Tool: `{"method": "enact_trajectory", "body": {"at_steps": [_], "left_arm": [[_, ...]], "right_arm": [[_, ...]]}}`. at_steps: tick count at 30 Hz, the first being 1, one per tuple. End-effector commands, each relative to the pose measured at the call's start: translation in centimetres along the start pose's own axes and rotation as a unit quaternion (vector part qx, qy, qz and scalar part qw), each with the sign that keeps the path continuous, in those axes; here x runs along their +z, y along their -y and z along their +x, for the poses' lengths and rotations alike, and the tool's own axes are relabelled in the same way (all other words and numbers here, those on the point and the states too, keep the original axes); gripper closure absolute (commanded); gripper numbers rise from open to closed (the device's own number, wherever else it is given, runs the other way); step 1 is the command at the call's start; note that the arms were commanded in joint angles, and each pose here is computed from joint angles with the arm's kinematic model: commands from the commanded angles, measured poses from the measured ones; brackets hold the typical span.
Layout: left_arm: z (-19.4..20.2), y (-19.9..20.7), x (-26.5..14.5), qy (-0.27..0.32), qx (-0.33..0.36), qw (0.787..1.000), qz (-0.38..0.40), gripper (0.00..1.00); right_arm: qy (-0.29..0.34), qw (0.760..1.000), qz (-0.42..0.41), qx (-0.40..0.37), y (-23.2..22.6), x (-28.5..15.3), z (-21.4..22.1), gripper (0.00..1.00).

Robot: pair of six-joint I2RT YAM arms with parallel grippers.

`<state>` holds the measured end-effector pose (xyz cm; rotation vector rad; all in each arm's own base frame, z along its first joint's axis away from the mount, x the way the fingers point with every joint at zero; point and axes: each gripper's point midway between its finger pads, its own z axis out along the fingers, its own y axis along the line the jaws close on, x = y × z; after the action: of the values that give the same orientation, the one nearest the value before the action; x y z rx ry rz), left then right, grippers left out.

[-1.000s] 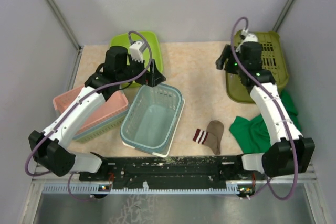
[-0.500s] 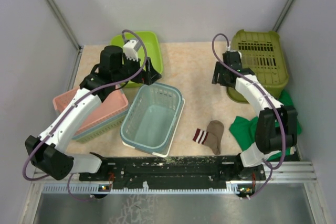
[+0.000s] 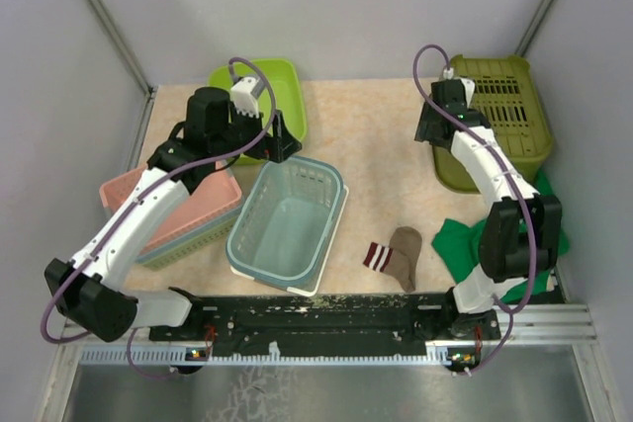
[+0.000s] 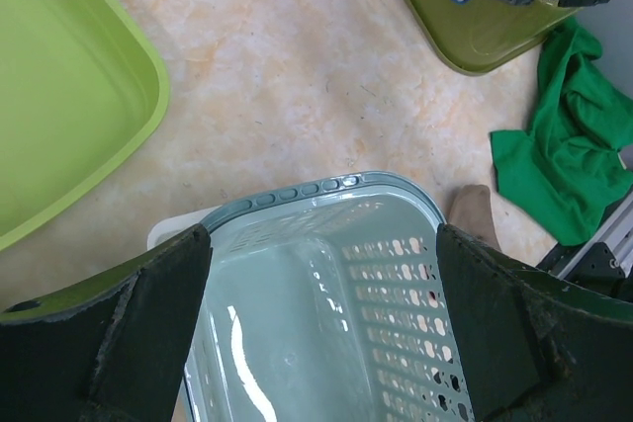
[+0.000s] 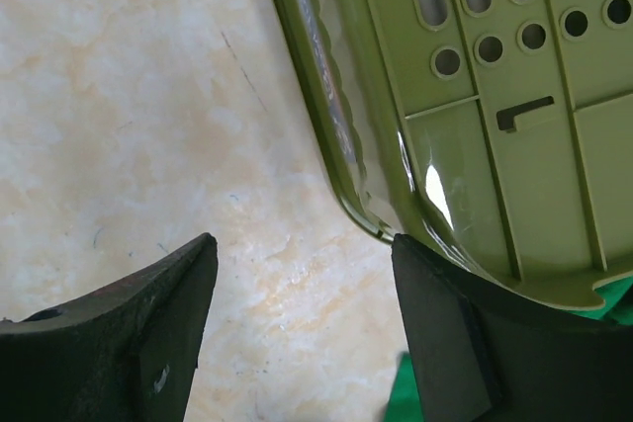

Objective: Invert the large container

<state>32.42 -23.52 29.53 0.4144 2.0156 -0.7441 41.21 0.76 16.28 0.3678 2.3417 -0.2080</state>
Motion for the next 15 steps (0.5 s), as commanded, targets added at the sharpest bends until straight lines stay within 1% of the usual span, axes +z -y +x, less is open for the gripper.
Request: {"method": "enact_trajectory", "body": {"at_steps": [1,4,9,12,15], "left_arm": [[-1.7,0.2,-1.6,0.025,0.018,0.999,-0.009,0.01],[-1.7,-0.3,-1.8,0.026,0.018,0.999,-0.023,0.01],[-1.7,-1.7,-1.9,0.022,0.014,0.998,-0.063,0.01],[-1.9,-3.3,-2.1,0.025,-0.004,0.994,-0.104,0.01],[-2.5,-5.2,-2.7,0.036,-0.039,0.992,-0.118,0.01]], "right_arm": [[0.041,0.998,-0.055,0.008,-1.9,-3.2,-2.8,0.28],[0.056,0.992,-0.112,0.008,-4.5,-6.1,-3.0,0.25],[0.053,0.974,-0.217,0.027,-9.7,-11.3,-0.7,0.24],[0.009,0.960,-0.277,0.046,-12.9,-13.9,2.5,0.24],[-0.030,0.952,-0.302,0.049,-15.5,-16.3,6.2,0.24]]}}
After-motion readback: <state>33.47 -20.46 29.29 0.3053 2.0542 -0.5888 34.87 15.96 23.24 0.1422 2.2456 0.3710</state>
